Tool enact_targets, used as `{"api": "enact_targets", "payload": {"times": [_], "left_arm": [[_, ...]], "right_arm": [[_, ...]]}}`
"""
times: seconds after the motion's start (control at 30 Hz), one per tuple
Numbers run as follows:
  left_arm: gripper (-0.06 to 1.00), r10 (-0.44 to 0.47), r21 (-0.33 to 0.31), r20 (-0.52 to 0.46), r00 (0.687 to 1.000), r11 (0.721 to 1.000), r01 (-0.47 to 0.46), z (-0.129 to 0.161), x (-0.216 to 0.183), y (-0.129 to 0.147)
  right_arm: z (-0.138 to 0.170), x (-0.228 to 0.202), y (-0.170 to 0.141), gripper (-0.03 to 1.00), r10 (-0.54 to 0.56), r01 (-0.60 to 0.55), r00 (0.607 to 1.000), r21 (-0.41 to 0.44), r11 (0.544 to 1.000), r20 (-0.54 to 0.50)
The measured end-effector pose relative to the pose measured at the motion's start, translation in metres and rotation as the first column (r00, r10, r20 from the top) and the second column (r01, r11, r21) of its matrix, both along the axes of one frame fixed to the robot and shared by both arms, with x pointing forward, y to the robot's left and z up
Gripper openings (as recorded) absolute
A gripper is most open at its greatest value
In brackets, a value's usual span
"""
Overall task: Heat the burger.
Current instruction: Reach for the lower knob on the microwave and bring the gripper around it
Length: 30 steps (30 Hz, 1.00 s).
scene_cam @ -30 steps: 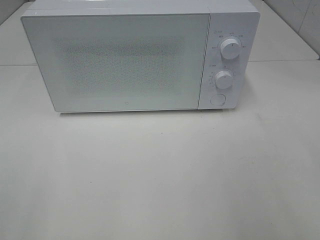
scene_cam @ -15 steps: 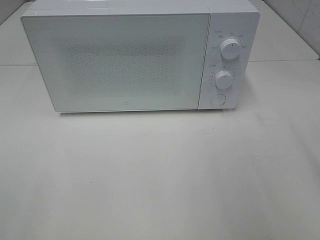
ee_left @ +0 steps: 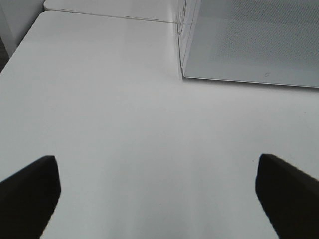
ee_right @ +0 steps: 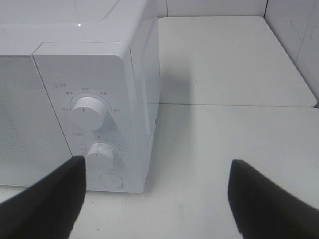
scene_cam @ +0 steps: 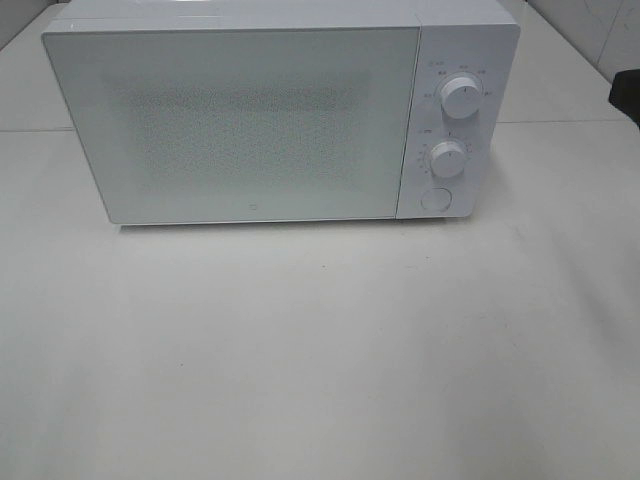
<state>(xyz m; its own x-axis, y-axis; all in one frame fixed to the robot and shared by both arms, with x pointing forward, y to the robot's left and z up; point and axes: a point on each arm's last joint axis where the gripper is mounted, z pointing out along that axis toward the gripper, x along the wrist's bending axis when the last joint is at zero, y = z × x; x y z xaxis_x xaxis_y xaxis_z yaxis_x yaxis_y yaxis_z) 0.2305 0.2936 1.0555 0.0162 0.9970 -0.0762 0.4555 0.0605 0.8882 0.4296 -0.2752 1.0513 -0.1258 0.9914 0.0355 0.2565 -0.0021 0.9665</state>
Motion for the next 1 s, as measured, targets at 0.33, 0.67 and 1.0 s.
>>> {"api": "enact_targets", "payload": {"times": [0.33, 0.67, 1.0], "left_arm": [[0.99, 0.0, 0.0, 0.0, 1.0, 1.0, 0.0, 0.0, 0.0, 0.0], [0.99, 0.0, 0.0, 0.0, 1.0, 1.0, 0.0, 0.0, 0.0, 0.0], [0.99, 0.0, 0.0, 0.0, 1.0, 1.0, 0.0, 0.0, 0.0, 0.0]], "right_arm": [[-0.024, 0.03, 0.008, 0.76, 0.042, -0.045, 0.996, 0.04, 0.998, 0.073], [-0.057, 0.051, 0.001, 0.76, -0.055, 0.054, 0.995, 0.015, 0.998, 0.088], [-0.08, 0.066, 0.023, 0.76, -0.035, 0.041, 0.989, -0.041, 0.998, 0.145]]}}
